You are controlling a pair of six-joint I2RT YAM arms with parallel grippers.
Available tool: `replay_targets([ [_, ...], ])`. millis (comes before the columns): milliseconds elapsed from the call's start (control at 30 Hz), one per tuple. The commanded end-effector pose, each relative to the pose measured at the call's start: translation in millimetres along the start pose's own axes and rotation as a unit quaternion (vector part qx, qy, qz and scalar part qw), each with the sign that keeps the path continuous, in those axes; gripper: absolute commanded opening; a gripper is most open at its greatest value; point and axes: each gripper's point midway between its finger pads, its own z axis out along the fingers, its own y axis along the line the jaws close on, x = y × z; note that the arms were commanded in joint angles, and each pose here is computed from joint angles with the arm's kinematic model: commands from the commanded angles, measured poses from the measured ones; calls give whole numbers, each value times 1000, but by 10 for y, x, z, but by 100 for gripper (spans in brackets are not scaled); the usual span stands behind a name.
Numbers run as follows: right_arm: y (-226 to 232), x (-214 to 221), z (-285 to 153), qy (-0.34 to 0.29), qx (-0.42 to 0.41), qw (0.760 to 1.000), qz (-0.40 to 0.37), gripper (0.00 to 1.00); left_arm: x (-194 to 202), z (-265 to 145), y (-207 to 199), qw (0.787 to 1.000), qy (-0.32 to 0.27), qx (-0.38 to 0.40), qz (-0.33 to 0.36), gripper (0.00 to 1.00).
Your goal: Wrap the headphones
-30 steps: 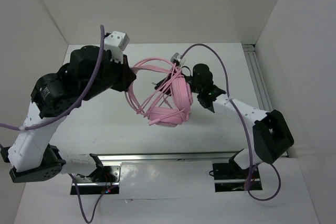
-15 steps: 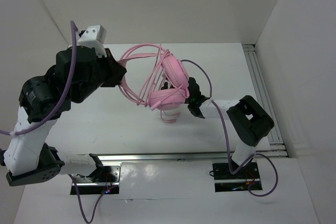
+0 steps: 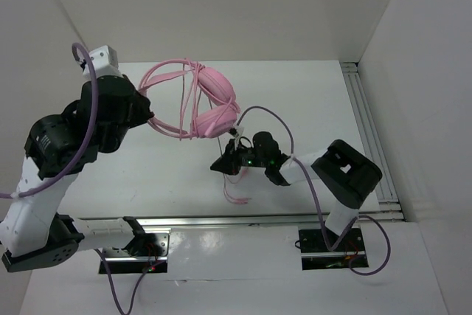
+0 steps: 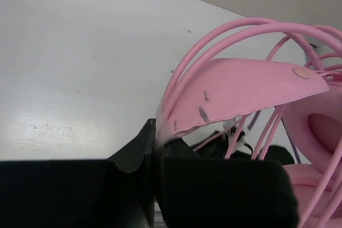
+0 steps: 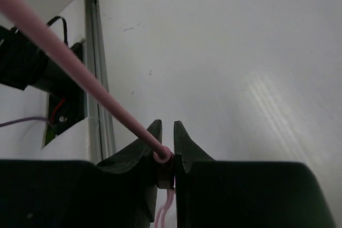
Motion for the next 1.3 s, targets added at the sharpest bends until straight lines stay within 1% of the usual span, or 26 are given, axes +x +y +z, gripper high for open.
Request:
replay_targets([
  [0, 372, -32, 1, -28, -15, 999, -27, 0, -504, 39, -130, 982, -99, 1, -160, 0],
  [33, 468, -53, -58, -39, -7, 999, -32, 0, -511, 115, -89, 980, -110, -19, -165, 0],
  [100, 775, 48, -55, -30, -20, 998, -42, 0, -534, 237, -32, 975, -121, -48, -180, 0],
  [133, 919, -65, -99, -49, -20, 997, -50, 0, -514, 354, -52, 975, -120, -62, -178, 0],
  [167, 990, 12, -125, -36, -18, 998, -57, 0, -536, 448, -6, 973, -123, -79, -179, 0],
  [200, 1210, 78, -122, -28, -32, 997, -61, 0, -539, 528, -2, 972, -123, -90, -177, 0],
  [233, 1337, -21, -174, -43, -33, 996, -73, 0, -553, 582, 9, 972, -123, -100, -174, 0],
  [267, 1417, 24, -199, -29, -33, 996, -76, 0, -472, 791, 13, 973, -110, -119, -164, 0],
  [300, 1608, 65, -216, -22, -48, 995, -87, 0, -460, 853, 32, 973, -108, -129, -160, 0],
  [333, 1742, -61, -285, -39, -51, 994, -90, 0, -376, 942, 50, 974, -93, -137, -152, 0],
  [367, 1827, -56, -319, -27, -57, 993, -98, 0, -284, 1071, 66, 974, -81, -150, -148, 0],
  [400, 1921, -89, -354, -28, -66, 992, -105, 0, -254, 1120, 132, 972, -78, -160, -151, 0],
  [433, 2054, -166, -419, -33, -85, 990, -108, 0, -98, 1235, 186, 973, -60, -175, -137, 0],
  [533, 2273, -302, -470, -13, -120, 984, -129, 0, 177, 1361, 218, 976, -25, -183, -118, 0],
  [633, 2432, -486, -501, 21, -133, 977, -164, 1, 504, 1454, 234, 983, 13, -178, -44, 0],
  [667, 2393, -527, -485, 36, -122, 977, -174, 1, 671, 1512, 221, 985, 37, -168, -2, 0],
  [700, 2453, -651, -554, 54, -117, 974, -184, 1, 782, 1564, 147, 987, 61, -146, 13, 0],
  [733, 2356, -743, -557, 61, -98, 969, -216, 1, 882, 1564, 131, 987, 77, -139, 30, 0],
  [767, 2224, -863, -575, 66, -69, 969, -227, 0, 1036, 1623, 179, 982, 101, -135, 80, 0],
  [900, 1854, -1538, -862, 66, 60, 956, -281, 0, 1458, 1607, 318, 967, 167, -119, 154, 0],
  [1000, 1515, -1854, -1033, 54, 157, 938, -305, 0, 1679, 1561, 385, 959, 191, -92, 189, 0],
  [1067, 1325, -1997, -1132, 44, 208, 926, -311, 0, 1765, 1409, 256, 955, 201, -32, 213, 0],
  [1167, 1171, -2168, -1226, 16, 245, 915, -321, 0, 1933, 1233, 152, 945, 209, 6, 251, 0],
  [1200, 1176, -2191, -1223, 13, 245, 913, -325, 0, 1997, 1192, 169, 940, 215, 4, 265, 0],
  [1233, 1111, -2247, -1263, 6, 263, 909, -324, 4, 2024, 1138, 229, 934, 218, -9, 284, 0],
  [1267, 1106, -2279, -1269, 1, 268, 907, -324, 4, 2079, 1064, 172, 928, 217, -1, 304, 0],
])
